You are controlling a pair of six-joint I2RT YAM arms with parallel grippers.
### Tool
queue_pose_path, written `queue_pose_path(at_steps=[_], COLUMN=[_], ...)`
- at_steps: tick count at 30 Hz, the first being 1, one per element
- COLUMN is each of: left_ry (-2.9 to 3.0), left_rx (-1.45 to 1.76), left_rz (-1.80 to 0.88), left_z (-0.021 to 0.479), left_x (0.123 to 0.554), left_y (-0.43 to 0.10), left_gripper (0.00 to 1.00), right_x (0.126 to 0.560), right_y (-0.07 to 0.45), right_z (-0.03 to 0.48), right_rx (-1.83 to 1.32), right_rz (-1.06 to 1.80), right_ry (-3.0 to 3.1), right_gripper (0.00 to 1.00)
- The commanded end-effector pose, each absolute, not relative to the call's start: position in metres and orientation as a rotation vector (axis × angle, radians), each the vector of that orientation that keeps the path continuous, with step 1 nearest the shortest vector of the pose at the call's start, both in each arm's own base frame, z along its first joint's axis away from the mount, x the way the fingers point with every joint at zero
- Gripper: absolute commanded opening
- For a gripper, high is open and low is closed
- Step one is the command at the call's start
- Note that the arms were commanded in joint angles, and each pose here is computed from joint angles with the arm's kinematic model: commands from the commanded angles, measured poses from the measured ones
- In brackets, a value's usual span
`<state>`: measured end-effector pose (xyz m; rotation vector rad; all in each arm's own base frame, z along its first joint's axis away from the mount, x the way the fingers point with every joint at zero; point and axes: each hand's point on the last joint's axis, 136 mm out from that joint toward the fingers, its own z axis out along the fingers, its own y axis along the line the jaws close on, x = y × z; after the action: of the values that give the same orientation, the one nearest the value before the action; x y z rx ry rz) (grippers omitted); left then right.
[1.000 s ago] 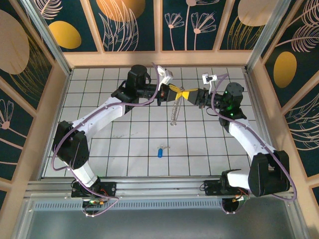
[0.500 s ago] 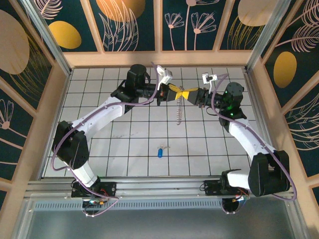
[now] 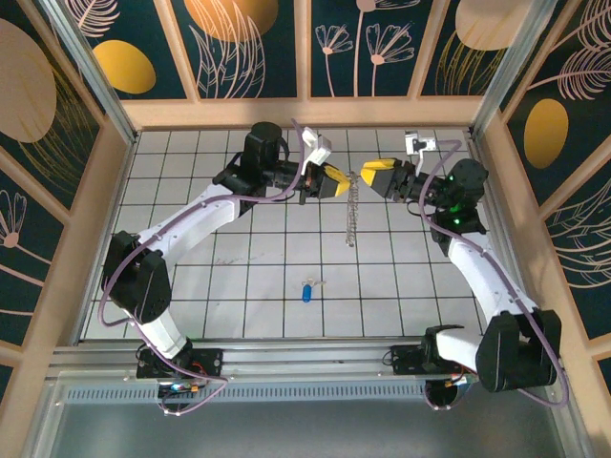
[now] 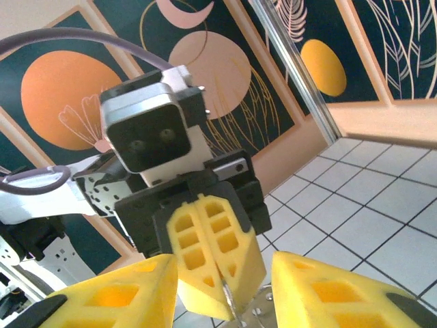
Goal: Put the keys on the keyring
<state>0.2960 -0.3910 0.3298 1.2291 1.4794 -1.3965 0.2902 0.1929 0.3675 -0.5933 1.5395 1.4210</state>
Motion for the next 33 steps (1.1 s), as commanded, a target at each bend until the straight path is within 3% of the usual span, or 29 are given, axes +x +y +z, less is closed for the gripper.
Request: queue_pose_path(at_steps=[1,21,33], left_ry=[1.404,1.331,1.331], left_rx=[1.308,1.365,1.357], left_rz=[-1.425,-1.449,-1.436], left_z=[0.338,0.35,0.353], left_x=[0.291,0.29,0.29], left_y=[-0.394,-0.391,-0.39], left_gripper=[0.0,0.0,0.0], right_x=[0.279,0.28,0.277], right_y=[0.191,0.206,0.212], right_z=[0.384,0.363,0.349], right_rx=[-0.648,-0.665,-0.646], right_rz=[1.4,1.453,1.478], right_ry=[1.474,1.494,1.523], right_gripper=[0.41,0.43,0.38])
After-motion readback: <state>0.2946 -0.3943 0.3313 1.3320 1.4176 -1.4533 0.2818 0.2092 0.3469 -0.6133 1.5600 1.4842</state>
